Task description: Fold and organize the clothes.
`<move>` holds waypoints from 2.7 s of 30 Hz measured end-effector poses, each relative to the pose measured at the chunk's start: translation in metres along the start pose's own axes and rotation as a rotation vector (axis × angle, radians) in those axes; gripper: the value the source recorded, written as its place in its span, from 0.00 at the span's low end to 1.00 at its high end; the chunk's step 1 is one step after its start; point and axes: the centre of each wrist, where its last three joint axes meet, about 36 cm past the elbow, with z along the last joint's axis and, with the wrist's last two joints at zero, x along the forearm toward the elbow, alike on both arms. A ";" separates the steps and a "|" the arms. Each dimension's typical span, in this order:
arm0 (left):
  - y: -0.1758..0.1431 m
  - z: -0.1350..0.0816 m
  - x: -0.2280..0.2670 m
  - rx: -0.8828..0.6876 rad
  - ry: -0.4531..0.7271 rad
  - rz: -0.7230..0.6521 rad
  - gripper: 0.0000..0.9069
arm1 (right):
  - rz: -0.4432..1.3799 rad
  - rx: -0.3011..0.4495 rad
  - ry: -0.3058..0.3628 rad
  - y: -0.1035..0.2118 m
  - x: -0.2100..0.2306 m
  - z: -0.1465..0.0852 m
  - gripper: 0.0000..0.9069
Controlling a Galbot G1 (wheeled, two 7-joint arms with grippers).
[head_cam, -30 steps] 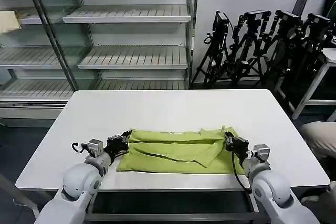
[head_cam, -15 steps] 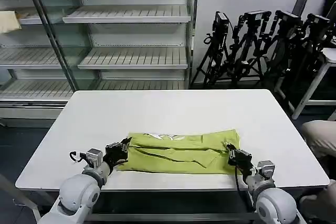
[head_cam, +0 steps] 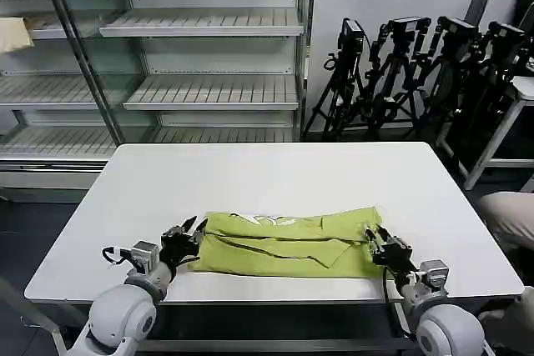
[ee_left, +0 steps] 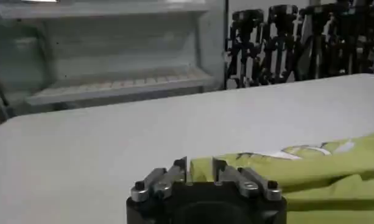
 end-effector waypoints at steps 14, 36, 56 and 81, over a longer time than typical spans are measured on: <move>-0.019 0.014 -0.001 0.201 0.070 -0.034 1.00 | 0.022 0.030 -0.049 -0.004 0.037 -0.010 1.00; -0.027 0.022 -0.028 0.292 0.122 -0.055 0.01 | 0.053 0.038 -0.048 -0.008 0.052 -0.006 1.00; -0.025 0.019 -0.022 0.249 0.116 -0.054 0.00 | 0.053 0.043 -0.045 -0.005 0.052 -0.003 1.00; 0.048 -0.035 0.013 -0.203 -0.096 -0.200 0.00 | 0.053 0.049 -0.058 -0.003 0.054 -0.002 1.00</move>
